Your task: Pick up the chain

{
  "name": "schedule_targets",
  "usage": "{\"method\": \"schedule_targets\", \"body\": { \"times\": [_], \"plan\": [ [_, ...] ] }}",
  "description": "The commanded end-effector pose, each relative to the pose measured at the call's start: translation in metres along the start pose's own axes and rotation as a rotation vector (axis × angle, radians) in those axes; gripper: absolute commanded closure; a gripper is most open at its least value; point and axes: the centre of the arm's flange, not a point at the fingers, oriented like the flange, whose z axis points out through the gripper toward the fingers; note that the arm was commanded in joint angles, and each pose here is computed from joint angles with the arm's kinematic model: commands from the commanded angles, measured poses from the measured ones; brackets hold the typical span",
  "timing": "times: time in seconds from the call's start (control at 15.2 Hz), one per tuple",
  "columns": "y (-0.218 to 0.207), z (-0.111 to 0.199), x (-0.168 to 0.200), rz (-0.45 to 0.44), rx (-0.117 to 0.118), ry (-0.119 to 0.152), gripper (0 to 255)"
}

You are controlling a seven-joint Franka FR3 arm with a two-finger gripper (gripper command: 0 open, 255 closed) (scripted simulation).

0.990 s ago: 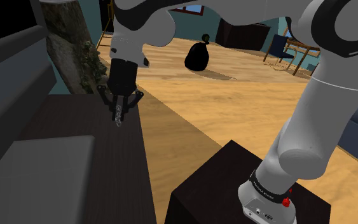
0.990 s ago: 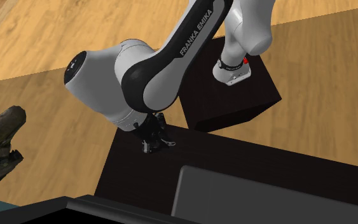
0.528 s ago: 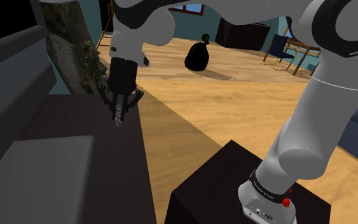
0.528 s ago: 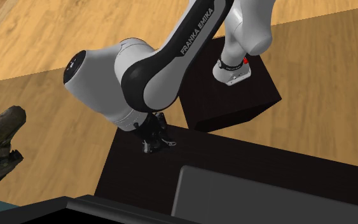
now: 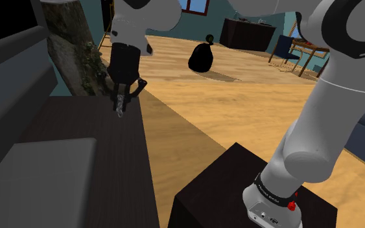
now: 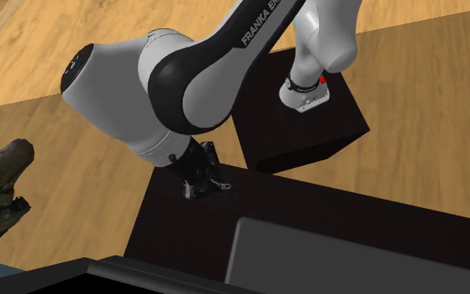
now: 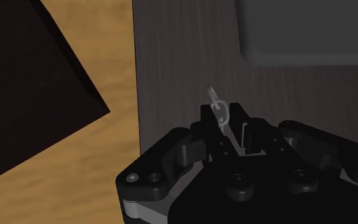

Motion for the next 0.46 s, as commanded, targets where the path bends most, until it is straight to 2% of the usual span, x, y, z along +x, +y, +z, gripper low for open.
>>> {"method": "schedule_targets", "body": {
  "times": [0.0, 0.4],
  "plan": [
    [-0.002, -0.008, -0.006, 0.0, 0.0, 0.0, 255],
    [-0.006, -0.027, -0.016, 0.0, 0.0, 0.0, 255]
  ]
}}
